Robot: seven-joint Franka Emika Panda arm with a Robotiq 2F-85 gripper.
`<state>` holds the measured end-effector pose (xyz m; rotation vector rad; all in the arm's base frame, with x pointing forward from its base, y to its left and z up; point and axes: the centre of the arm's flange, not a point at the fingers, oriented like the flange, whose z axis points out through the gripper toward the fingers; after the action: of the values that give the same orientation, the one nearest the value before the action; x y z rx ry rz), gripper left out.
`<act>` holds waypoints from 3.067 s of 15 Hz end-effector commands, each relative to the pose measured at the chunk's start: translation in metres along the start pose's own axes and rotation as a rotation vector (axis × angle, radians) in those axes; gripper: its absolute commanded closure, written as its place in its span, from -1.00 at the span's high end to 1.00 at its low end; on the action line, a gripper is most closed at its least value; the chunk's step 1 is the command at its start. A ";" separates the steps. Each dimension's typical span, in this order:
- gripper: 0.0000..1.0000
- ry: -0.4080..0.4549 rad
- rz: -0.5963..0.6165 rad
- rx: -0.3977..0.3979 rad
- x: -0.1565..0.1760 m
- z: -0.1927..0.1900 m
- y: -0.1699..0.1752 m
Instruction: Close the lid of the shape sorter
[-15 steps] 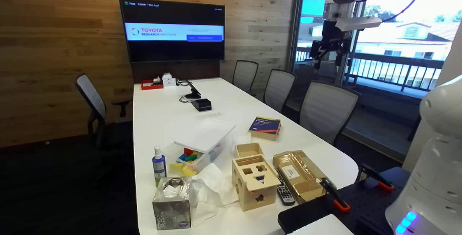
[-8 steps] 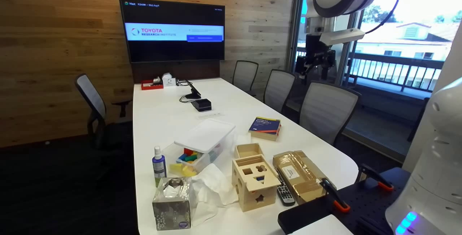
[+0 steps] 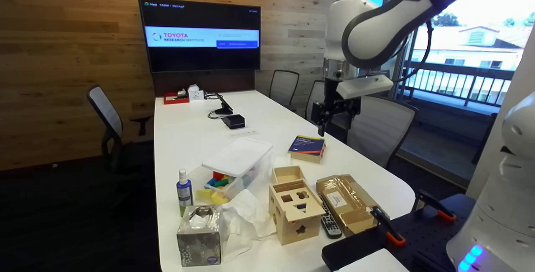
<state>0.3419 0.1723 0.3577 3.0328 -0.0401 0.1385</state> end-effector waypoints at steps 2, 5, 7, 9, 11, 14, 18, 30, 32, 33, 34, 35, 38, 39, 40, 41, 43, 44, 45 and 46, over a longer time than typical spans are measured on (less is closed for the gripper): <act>1.00 0.039 0.011 0.094 -0.008 0.074 -0.012; 1.00 0.042 0.005 0.166 -0.007 0.115 -0.031; 1.00 0.022 0.009 0.216 -0.009 0.142 -0.046; 1.00 -0.012 0.031 0.252 -0.017 0.165 -0.056; 1.00 -0.054 0.065 0.273 -0.025 0.184 -0.065; 1.00 -0.130 0.122 0.271 -0.036 0.200 -0.076; 1.00 -0.203 0.183 0.263 -0.040 0.209 -0.083; 1.00 -0.278 0.241 0.238 -0.036 0.255 -0.077; 1.00 -0.270 0.236 0.234 -0.033 0.261 -0.075; 1.00 -0.267 0.230 0.233 -0.030 0.264 -0.074; 1.00 -0.259 0.218 0.227 -0.027 0.266 -0.073; 1.00 -0.249 0.204 0.225 -0.023 0.267 -0.072; 1.00 -0.217 0.173 0.204 -0.009 0.269 -0.067; 1.00 -0.203 0.162 0.196 -0.005 0.269 -0.065; 1.00 -0.191 0.149 0.190 -0.002 0.269 -0.064; 1.00 -0.177 0.139 0.180 0.002 0.269 -0.062; 1.00 -0.152 0.122 0.166 0.010 0.273 -0.057; 1.00 -0.144 0.114 0.159 0.014 0.276 -0.055; 1.00 -0.131 0.107 0.154 0.017 0.278 -0.054; 1.00 -0.120 0.098 0.150 0.021 0.280 -0.053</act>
<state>0.3770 0.1931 0.0858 3.1914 -0.2491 -0.1092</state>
